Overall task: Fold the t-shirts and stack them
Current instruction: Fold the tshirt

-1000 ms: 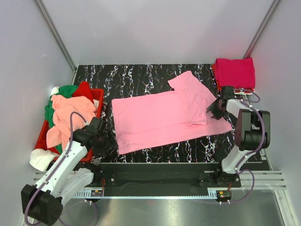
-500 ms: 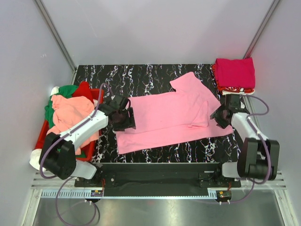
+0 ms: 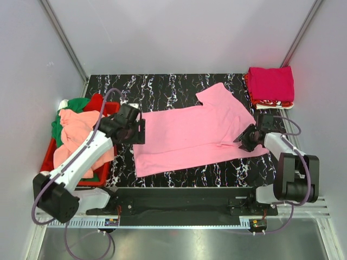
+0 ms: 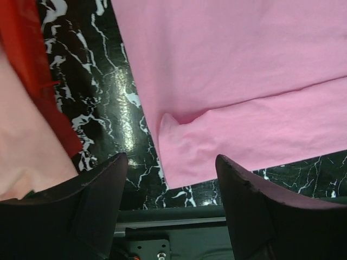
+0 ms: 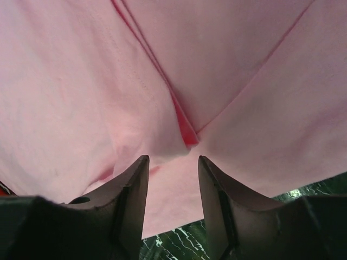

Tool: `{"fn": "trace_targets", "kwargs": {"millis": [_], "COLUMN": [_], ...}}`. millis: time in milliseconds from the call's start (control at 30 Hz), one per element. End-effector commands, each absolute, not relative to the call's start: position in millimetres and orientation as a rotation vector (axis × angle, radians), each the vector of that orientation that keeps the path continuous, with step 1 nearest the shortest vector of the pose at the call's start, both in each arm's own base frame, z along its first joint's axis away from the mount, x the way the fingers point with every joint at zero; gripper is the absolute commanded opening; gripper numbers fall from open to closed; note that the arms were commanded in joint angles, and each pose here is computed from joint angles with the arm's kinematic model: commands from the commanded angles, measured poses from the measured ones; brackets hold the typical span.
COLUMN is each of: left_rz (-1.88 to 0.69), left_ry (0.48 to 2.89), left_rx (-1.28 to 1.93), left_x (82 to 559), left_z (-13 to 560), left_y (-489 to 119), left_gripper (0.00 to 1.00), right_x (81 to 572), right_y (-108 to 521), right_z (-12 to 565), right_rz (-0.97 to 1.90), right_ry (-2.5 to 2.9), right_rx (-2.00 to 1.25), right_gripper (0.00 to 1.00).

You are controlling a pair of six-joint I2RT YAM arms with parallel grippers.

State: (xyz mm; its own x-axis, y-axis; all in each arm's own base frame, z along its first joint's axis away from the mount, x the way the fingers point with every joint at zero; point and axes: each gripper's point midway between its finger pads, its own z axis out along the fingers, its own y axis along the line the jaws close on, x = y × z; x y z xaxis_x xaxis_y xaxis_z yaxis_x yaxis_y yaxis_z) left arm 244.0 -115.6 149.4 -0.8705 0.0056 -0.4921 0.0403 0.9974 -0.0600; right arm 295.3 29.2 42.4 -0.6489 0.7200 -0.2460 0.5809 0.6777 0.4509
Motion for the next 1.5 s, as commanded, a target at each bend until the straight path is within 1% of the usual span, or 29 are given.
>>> {"fn": "trace_targets", "kwargs": {"millis": [0,167,267,300,333,433,467,533,633,700,733,800,867,900,933,1000,1033,1067,1133,1200,1267,1333,1467], "left_rz": [0.0,-0.013,-0.023,-0.021,-0.023,-0.025,-0.022,-0.023,-0.029,-0.033,-0.03,-0.029,-0.022,-0.018,-0.016,-0.009,0.003,0.009,-0.007,-0.061,-0.207,-0.299,-0.413], "left_ry": [2.557,2.53,2.494,2.487,2.473,2.461,2.46,2.461,2.46,2.458,2.457,2.455,2.455,2.46,2.461,2.466,2.465,2.467,2.468,2.475,2.481,2.492,2.556], "left_rx": [0.05,0.008,-0.016,-0.024,-0.032,-0.04,-0.044,-0.044,-0.046,-0.044,-0.046,-0.049,-0.049,-0.052,-0.052,-0.056,-0.06,-0.073,-0.083,-0.092,-0.083,-0.054,-0.016], "left_x": [241.2,234.2,235.1,234.9,235.5,235.6,236.4,236.5,237.0,237.4,237.3,237.8,238.2,237.8,238.3,238.4,238.5,238.6,240.1,242.8,247.2,253.6,263.9], "left_z": [158.5,150.3,157.0,156.9,159.8,161.1,160.5,159.7,159.0,159.3,159.1,159.0,158.3,157.3,156.9,156.1,156.2,156.2,156.5,154.8,152.6,146.4,123.2], "left_y": [-91.2,-79.8,-77.1,-75.2,-74.2,-72.8,-72.0,-71.9,-71.9,-72.8,-72.1,-71.6,-70.8,-70.5,-70.4,-69.5,-67.9,-67.1,-69.9,-78.7,-102.5,-126.5,-169.8], "left_gripper": [0.71,0.71,0.71,0.71,0.71,0.71,0.71,0.71,0.71,0.71,0.71,0.71,0.71,0.71,0.71,0.72,0.72,0.72,0.72,0.72,0.72,0.72,0.72], "right_x": [302.9,309.1,315.2,319.3,320.9,327.0,328.4,334.0,343.3,355.0,357.3,371.6,377.1,384.4,385.4,387.6,389.7,384.7,384.6,373.2,361.3,353.7,327.4], "right_y": [33.5,27.3,25.0,23.8,23.3,22.6,23.2,26.0,41.6,60.8,75.7,107.7,132.3,144.4,148.7,142.8,130.1,121.6,92.8,71.2,51.4,43.7,32.7], "right_z": [34.2,29.6,32.6,36.9,38.7,49.3,52.0,60.4,71.2,83.3,79.5,92.1,94.1,105.1,104.2,111.4,117.2,117.4,128.2,124.2,111.7,102.5,62.9], "right_rz": [0.521,0.474,0.458,0.457,0.455,0.456,0.463,0.479,0.497,0.527,0.544,0.669,0.781,0.815,0.814,0.759,0.661,0.599,0.497,0.461,0.39,0.333,0.222], "right_ry": [2.475,2.482,2.483,2.476,2.475,2.464,2.461,2.458,2.469,2.47,2.501,2.49,2.51,2.49,2.501,2.505,2.481,2.491,2.436,2.432,2.454,2.466,2.54], "right_rx": [1.03,1.042,1.034,1.03,1.028,1.013,1.007,0.987,0.918,0.826,0.781,0.643,0.511,0.431,0.365,0.34,0.316,0.334,0.423,0.536,0.647,0.69,0.784], "right_gripper": [0.48,0.45,0.37,0.33,0.26,0.15,0.08,0.01,0.0,0.0,0.0,0.0,0.07,0.23,0.38,0.55,0.68,0.74,0.83,0.84,0.82,0.81,0.78]}}
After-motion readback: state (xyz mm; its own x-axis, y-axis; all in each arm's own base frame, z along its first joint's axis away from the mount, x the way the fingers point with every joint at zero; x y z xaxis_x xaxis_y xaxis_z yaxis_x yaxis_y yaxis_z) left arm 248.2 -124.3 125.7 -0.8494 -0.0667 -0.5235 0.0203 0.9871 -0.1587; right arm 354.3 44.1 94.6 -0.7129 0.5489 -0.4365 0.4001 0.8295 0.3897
